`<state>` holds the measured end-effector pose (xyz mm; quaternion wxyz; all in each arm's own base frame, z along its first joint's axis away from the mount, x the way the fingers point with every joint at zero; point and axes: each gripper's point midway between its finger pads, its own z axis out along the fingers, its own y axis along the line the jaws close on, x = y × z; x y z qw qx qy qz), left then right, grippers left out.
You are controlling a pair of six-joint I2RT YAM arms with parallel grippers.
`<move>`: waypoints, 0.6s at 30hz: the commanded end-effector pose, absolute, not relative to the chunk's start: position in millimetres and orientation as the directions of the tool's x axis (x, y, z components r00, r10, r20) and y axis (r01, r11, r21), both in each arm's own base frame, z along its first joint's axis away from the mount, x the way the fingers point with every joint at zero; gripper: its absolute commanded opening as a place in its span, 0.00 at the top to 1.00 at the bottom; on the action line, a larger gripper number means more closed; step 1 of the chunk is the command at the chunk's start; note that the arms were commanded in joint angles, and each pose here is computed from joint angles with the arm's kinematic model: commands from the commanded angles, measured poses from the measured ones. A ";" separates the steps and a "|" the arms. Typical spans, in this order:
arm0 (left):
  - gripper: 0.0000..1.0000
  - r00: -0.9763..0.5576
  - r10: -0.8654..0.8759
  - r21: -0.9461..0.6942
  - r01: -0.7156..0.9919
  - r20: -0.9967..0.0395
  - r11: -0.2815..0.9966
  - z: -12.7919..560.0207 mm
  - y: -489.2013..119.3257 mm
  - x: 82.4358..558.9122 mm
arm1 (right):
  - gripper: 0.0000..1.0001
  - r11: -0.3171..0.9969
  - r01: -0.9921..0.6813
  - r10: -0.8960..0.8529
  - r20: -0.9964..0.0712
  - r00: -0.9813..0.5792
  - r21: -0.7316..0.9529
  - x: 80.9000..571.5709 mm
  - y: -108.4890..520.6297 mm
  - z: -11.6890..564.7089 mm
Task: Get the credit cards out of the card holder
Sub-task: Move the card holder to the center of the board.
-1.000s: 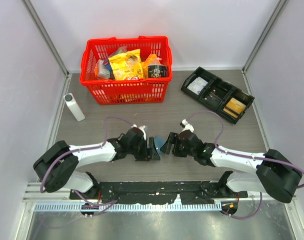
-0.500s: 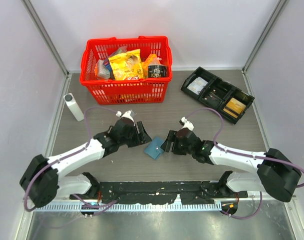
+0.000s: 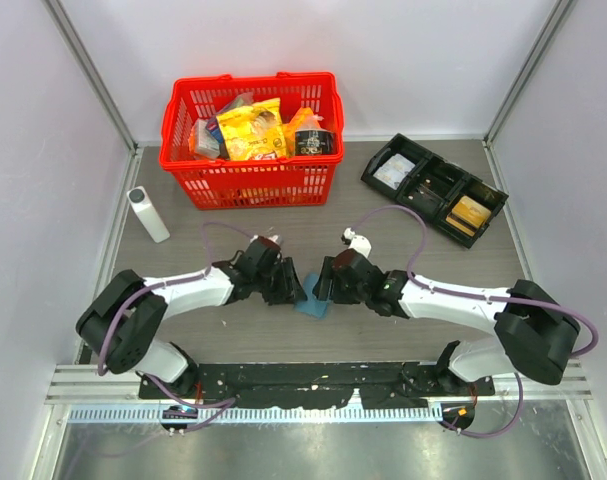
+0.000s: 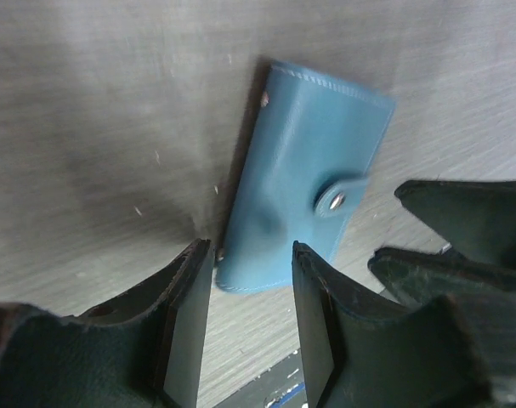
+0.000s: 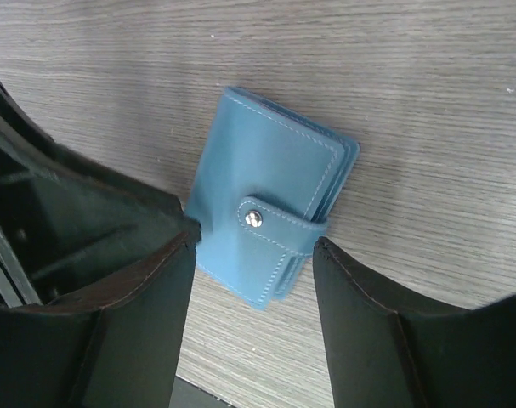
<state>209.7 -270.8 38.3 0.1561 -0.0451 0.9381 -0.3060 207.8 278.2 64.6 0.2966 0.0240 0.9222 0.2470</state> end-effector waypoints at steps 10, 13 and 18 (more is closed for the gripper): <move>0.51 -0.870 -0.417 -0.685 -0.134 -0.265 0.716 50.2 -275.4 186.2 | 0.50 0.947 -0.167 0.037 -0.607 -0.794 0.276 211.4 276.4 68.9; 0.49 -0.820 -0.473 -0.681 -0.147 -0.321 0.717 59.1 -262.1 196.1 | 0.56 0.946 -0.200 0.003 -0.624 -0.781 0.255 217.1 282.7 76.0; 0.48 -0.797 -0.490 -0.682 -0.139 -0.353 0.718 65.4 -260.0 205.5 | 0.66 0.950 -0.234 -0.056 -0.622 -0.781 0.208 222.8 290.5 73.3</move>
